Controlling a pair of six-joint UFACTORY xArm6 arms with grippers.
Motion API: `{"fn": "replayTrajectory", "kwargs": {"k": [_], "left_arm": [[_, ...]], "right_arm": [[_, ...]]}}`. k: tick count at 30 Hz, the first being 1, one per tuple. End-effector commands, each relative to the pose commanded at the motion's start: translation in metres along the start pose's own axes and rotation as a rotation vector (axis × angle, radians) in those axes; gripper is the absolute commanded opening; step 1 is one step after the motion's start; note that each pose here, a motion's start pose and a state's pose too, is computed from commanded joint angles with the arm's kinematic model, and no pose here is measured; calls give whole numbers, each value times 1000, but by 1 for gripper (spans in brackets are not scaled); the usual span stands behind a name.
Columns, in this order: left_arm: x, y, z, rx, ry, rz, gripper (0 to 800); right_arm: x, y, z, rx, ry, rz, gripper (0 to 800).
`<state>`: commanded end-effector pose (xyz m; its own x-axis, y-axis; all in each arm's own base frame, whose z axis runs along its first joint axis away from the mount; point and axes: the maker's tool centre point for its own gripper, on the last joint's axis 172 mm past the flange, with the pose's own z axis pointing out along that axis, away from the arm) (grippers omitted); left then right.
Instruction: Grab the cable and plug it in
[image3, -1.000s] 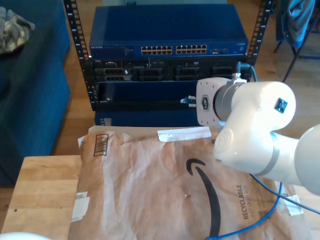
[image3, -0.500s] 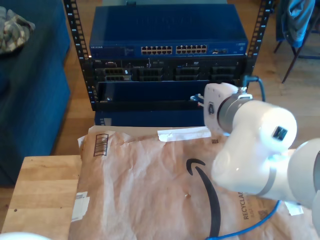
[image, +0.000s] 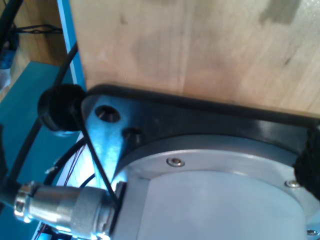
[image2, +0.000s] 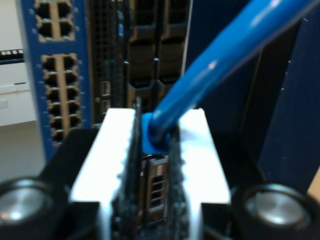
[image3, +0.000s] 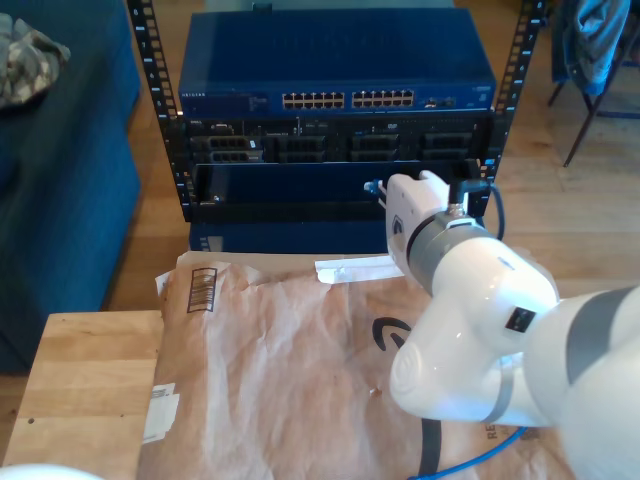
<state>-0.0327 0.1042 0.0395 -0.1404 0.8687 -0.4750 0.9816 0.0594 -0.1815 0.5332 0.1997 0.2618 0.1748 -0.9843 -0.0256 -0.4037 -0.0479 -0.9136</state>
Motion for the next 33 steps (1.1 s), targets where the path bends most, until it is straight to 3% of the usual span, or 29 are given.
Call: {"fn": "replayTrajectory", "kwargs": {"k": [4,15,20,29,33], "left_arm": [[0,0,0,0,2,0,800],[0,0,0,0,0,0,800],[0,0,0,0,0,0,800],[0,0,0,0,0,0,800],[0,0,0,0,0,0,800]], "right_arm": [[-3,-8,23,36,25,-9,0],[24,-29,9,196,124,-30,0],[21,-35,13,245,126,66,0],[16,-44,40,329,157,70,0],[16,-53,32,378,164,79,0]]}}
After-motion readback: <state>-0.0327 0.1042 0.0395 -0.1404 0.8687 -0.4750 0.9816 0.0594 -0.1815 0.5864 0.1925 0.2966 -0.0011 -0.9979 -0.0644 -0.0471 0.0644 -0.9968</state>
